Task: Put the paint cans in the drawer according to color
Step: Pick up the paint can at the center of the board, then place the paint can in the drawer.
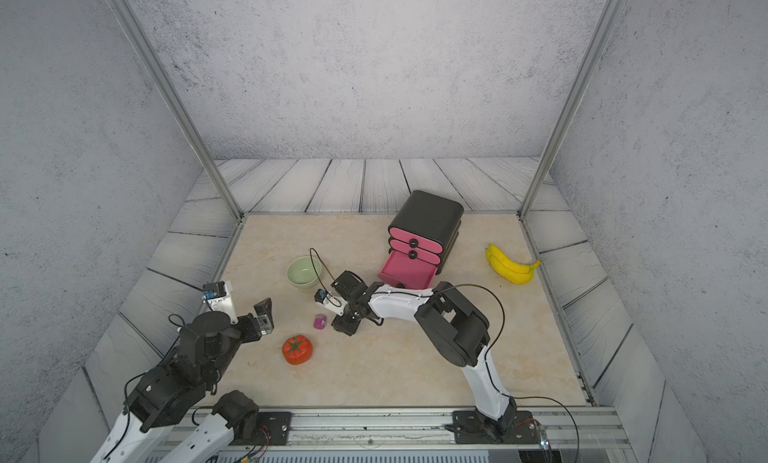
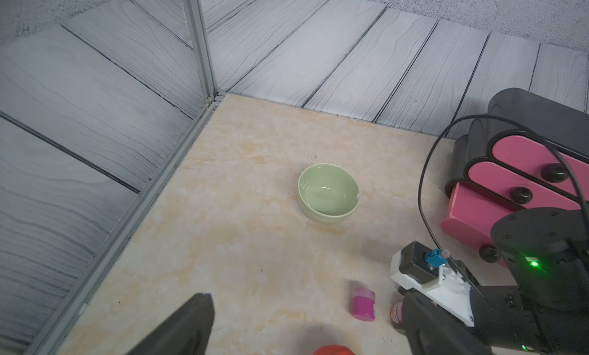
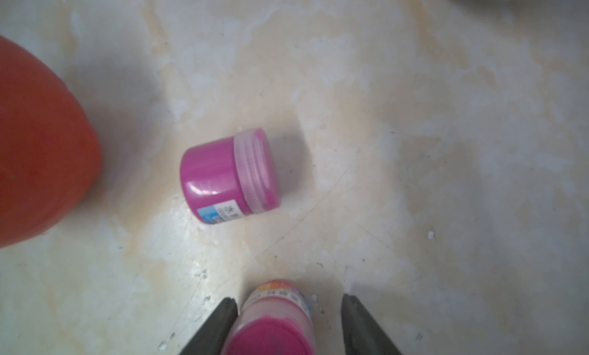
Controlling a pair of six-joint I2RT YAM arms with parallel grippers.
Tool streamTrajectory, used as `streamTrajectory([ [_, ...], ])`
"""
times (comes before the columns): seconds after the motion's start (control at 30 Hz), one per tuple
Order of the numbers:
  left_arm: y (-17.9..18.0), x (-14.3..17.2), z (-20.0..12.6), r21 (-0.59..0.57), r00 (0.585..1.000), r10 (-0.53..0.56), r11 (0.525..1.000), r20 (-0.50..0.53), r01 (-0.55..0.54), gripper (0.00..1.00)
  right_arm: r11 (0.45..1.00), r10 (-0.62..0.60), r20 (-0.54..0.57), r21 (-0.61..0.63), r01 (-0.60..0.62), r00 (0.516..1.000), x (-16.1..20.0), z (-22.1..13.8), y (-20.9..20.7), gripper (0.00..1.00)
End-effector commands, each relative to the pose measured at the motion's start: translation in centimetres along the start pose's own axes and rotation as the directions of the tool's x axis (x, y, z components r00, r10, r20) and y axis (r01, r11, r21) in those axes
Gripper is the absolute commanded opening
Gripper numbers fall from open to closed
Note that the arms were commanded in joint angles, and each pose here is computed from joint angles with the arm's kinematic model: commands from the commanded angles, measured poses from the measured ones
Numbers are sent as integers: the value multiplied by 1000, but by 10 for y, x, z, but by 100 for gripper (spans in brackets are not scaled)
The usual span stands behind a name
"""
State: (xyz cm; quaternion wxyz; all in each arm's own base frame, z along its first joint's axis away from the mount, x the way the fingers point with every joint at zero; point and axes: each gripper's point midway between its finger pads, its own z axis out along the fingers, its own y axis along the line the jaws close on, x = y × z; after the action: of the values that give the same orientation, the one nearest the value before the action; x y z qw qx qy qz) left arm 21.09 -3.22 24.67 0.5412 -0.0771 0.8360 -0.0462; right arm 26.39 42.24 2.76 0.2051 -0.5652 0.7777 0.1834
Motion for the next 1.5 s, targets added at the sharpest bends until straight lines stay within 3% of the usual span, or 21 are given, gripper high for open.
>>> streamTrajectory([
  [0.0,2,-10,-2,-13,999,6,1000,36,-6,98,999,16,-55,-36,-18,998,9,10,7,53],
  [0.2,1,-12,-3,-5,999,9,1000,40,-9,98,999,23,-29,-28,-24,999,2,2,6,33],
  [0.47,-5,-10,-2,22,999,6,1000,32,-7,99,970,132,148,185,-159,980,-12,-57,-30,33],
  [0.63,-14,-6,4,57,1000,4,998,7,-5,98,871,249,262,359,-334,932,6,-115,-90,34],
  [0.8,-23,-3,8,88,1000,2,996,-17,0,98,765,354,301,452,-459,886,31,-146,-149,35],
  [1.07,-27,1,11,106,999,0,994,-36,4,99,662,435,285,542,-518,854,45,-141,-201,35],
  [1.47,-33,4,15,122,998,11,992,-59,-4,98,610,549,225,550,-570,805,73,-104,-220,39],
])
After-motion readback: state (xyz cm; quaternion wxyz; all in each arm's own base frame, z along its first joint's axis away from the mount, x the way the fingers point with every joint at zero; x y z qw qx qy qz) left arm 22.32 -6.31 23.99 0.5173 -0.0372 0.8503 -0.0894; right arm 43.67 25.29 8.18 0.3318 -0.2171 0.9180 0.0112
